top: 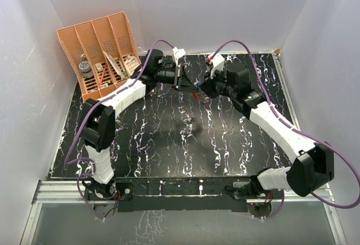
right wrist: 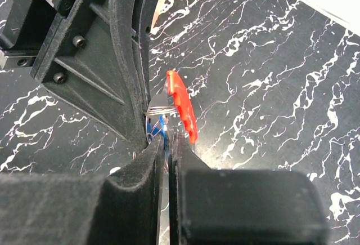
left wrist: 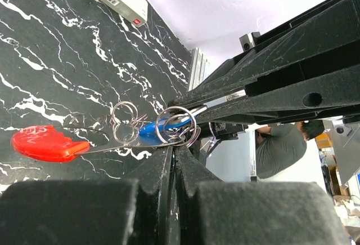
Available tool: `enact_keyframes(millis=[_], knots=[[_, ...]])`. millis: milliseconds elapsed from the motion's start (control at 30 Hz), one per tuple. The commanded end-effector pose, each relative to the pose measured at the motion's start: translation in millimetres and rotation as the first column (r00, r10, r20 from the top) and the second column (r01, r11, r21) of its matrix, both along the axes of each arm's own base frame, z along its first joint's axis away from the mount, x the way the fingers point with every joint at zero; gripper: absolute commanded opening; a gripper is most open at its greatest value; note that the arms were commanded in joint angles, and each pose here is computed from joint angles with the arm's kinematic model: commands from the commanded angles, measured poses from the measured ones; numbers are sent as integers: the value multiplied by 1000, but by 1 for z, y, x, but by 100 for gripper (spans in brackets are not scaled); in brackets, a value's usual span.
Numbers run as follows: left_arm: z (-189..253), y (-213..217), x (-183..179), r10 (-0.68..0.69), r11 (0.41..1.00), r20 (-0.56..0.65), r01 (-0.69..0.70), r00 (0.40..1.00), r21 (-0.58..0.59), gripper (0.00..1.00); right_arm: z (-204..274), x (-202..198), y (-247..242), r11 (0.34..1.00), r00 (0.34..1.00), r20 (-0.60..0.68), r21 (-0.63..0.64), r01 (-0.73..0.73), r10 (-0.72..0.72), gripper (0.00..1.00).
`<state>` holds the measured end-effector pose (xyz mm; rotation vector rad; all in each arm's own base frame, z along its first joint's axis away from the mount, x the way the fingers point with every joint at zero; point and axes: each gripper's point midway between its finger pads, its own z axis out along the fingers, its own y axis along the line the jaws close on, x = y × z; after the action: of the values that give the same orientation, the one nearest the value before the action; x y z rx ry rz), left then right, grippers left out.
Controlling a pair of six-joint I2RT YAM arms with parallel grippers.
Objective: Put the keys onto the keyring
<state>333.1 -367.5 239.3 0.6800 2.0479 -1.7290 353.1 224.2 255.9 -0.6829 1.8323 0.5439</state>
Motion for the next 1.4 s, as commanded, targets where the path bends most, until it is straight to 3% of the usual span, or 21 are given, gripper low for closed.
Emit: enact_keyframes(millis=[0, 500, 733, 1367], knots=[[24, -15, -23, -109, 993, 39, 111, 993, -38, 0, 41, 3, 29, 991, 990, 99, 76, -111, 104, 0], [37, -18, -19, -122, 992, 45, 124, 992, -40, 0, 22, 9, 41, 986, 987, 34, 47, -160, 159, 0], [33, -16, -21, -145, 989, 43, 146, 988, -13, 0, 21, 8, 55, 961, 960, -18, 4, -278, 278, 0], [2, -3, -13, -138, 977, -11, 138, 990, 162, 0, 13, 19, 61, 941, 941, -91, -61, -332, 326, 0]])
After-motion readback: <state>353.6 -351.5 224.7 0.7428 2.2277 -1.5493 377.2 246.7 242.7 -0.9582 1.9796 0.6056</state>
